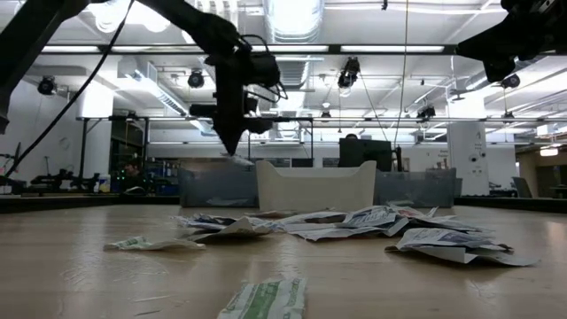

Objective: Pick & Place First Aid Supplies
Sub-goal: Put the blue bandage pack into the left gray bin

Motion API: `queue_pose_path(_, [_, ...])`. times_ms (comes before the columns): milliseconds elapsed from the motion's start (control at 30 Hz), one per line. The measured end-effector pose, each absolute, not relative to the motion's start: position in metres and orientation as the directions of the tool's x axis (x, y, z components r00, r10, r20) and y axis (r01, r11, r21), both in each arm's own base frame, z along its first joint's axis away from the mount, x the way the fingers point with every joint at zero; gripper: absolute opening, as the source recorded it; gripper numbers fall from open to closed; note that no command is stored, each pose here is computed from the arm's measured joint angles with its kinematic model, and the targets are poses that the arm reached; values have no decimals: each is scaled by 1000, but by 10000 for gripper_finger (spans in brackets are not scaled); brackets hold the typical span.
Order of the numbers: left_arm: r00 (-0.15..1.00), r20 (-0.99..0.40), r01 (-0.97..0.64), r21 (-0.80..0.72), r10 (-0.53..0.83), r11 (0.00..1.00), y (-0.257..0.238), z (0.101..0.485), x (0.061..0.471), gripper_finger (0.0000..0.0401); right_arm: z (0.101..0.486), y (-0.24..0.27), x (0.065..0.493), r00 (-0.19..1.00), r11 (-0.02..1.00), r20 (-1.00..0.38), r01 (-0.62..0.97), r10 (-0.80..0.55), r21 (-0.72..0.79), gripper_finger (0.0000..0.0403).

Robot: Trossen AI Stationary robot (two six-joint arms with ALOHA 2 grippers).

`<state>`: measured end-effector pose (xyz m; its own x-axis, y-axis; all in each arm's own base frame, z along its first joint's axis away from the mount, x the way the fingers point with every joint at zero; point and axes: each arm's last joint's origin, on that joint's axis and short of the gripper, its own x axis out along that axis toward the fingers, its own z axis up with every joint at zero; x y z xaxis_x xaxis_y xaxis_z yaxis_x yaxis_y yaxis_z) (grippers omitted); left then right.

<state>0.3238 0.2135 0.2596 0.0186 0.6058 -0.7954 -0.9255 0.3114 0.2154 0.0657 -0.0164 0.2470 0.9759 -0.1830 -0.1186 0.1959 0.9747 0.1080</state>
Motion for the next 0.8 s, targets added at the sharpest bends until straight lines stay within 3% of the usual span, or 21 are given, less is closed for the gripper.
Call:
queue_pose_path(367, [56, -818, -948, 136, 572, 287, 229, 222, 311, 0, 247, -16, 66, 976, 975, -119, 196, -183, 108, 38])
queue_pose_path(800, [82, -807, -955, 105, 586, 278, 231, 212, 311, 0, 247, -16, 66, 976, 975, -119, 196, -183, 108, 38])
